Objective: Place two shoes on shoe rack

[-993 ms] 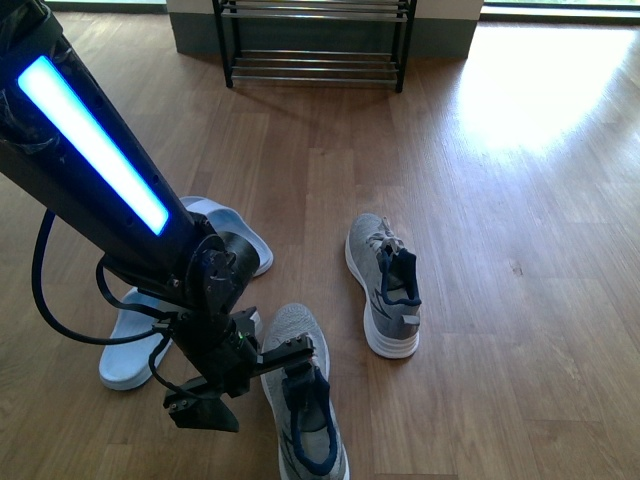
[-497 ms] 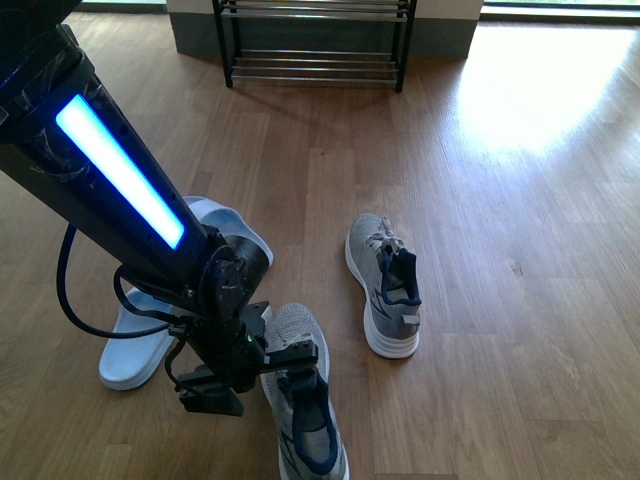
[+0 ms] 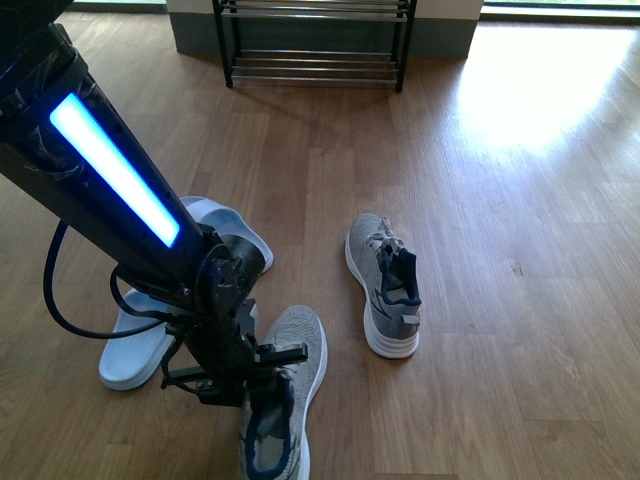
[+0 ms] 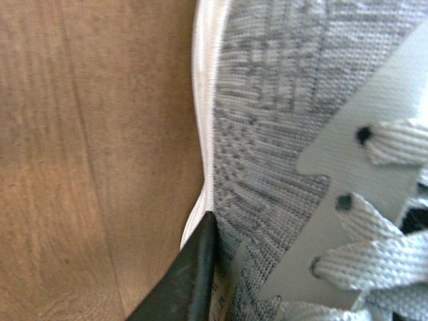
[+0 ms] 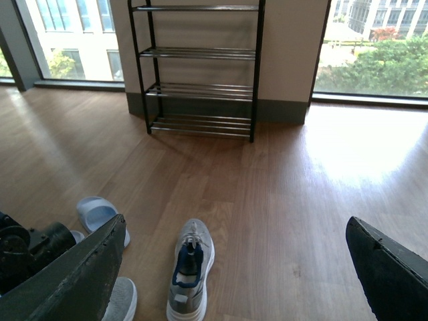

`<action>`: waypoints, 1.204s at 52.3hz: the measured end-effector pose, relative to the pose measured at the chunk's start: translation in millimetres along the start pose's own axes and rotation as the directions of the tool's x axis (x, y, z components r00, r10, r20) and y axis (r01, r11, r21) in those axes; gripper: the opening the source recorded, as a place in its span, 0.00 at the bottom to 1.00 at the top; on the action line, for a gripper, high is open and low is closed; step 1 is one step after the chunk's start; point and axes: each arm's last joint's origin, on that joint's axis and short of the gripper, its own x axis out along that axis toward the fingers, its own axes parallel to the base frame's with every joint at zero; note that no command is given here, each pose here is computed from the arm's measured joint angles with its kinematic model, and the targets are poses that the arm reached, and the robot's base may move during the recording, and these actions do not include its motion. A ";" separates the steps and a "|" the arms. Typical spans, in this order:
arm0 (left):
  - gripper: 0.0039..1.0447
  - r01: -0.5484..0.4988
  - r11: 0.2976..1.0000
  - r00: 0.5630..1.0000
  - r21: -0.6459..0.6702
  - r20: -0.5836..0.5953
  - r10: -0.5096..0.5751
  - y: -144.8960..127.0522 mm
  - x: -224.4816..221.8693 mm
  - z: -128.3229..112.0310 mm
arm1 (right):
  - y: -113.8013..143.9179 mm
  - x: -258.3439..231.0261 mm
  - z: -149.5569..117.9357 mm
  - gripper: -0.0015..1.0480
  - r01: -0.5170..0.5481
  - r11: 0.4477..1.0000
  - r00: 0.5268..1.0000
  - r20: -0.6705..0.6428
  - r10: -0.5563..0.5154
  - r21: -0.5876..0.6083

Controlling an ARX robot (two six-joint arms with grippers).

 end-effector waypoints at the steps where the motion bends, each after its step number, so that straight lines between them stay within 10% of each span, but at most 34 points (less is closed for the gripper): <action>1: 0.14 -0.008 1.000 1.000 -0.013 0.000 0.008 1.8 -0.4 0.3 | 0.0 0.0 0.0 0.91 0.000 1.000 1.000 0.000 0.000 0.000; 5: 0.02 -0.028 0.998 1.000 -0.052 0.004 0.028 8.4 -3.5 -0.6 | 0.0 0.0 0.0 0.91 0.000 1.000 1.000 0.000 0.000 0.000; 32: 0.02 -0.099 0.970 0.919 -0.223 0.353 0.175 37.5 -172.8 2.7 | 0.0 0.0 0.0 0.91 0.000 1.000 1.000 0.000 0.000 0.000; 45: 0.02 -0.164 0.949 0.772 -0.269 0.563 0.293 44.6 -268.0 -39.1 | 0.0 0.0 0.0 0.91 0.000 1.000 1.000 0.000 0.000 0.000; 63: 0.02 -0.193 0.936 0.509 -0.294 0.786 0.352 14.4 -349.8 -159.4 | 0.0 0.0 0.0 0.91 0.000 1.000 1.000 0.000 0.000 0.000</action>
